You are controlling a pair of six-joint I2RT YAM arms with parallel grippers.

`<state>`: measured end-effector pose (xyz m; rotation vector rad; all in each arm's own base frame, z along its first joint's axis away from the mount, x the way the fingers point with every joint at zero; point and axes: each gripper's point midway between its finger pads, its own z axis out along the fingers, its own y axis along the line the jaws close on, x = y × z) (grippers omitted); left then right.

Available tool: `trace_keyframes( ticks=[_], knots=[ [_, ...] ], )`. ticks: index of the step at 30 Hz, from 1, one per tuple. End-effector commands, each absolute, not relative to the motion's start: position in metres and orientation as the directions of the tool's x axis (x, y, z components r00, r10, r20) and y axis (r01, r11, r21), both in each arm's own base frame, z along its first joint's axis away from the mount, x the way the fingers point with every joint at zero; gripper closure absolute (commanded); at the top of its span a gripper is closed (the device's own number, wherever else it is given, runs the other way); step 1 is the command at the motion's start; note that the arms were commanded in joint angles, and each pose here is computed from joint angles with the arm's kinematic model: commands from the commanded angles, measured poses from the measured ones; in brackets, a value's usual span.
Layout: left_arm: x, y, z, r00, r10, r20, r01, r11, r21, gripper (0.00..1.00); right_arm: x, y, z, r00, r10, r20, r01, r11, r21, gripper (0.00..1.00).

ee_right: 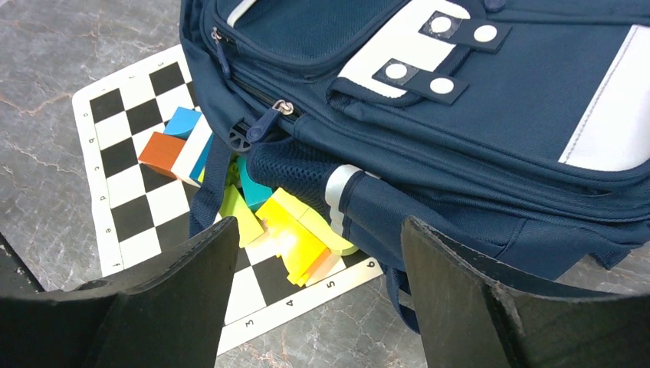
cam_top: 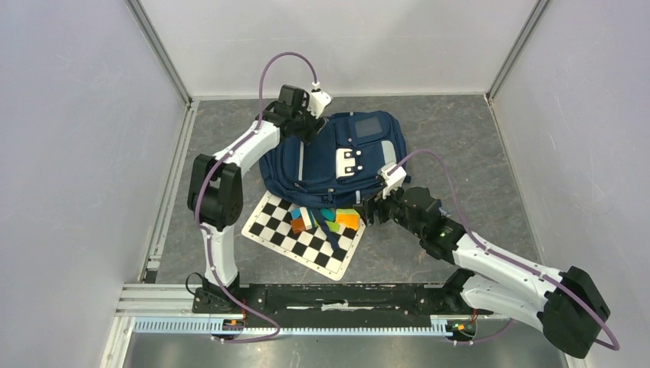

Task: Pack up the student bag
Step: Unzip the student bag at the center of the board.

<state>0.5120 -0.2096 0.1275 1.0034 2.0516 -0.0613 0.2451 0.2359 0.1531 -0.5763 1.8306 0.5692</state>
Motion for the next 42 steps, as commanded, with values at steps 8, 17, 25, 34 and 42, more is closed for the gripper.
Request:
trace_keyframes(
  ticks=[8, 17, 25, 34, 42],
  knots=[
    [0.445, -0.173, 0.170, -0.654, 0.288, -0.699, 0.356, 0.933, 0.052, 0.13, 0.238, 0.229, 0.176, -0.294, -0.070, -0.953, -0.624, 0.770, 0.136, 0.18],
    [0.423, -0.160, 0.129, -0.742, 0.261, -0.617, 0.315, 0.949, 0.022, 0.07, 0.229, 0.219, 0.172, -0.320, -0.047, -0.946, -0.603, 0.781, 0.165, 0.19],
    [0.423, -0.171, 0.114, -0.772, 0.142, -0.619, 0.306, 0.937, -0.168, 0.01, 0.225, 0.214, 0.169, -0.343, -0.046, -0.938, -0.586, 0.791, 0.175, 0.21],
    [0.430, -0.173, 0.093, -0.780, 0.149, -0.607, 0.307, 0.938, -0.164, 0.00, 0.225, 0.210, 0.166, -0.355, -0.063, -0.933, -0.575, 0.801, 0.164, 0.21],
    [0.435, -0.163, 0.107, -0.754, 0.111, -0.648, 0.279, 0.946, -0.163, 0.36, 0.225, 0.211, 0.159, -0.371, -0.077, -0.925, -0.573, 0.803, 0.163, 0.23]
  ],
)
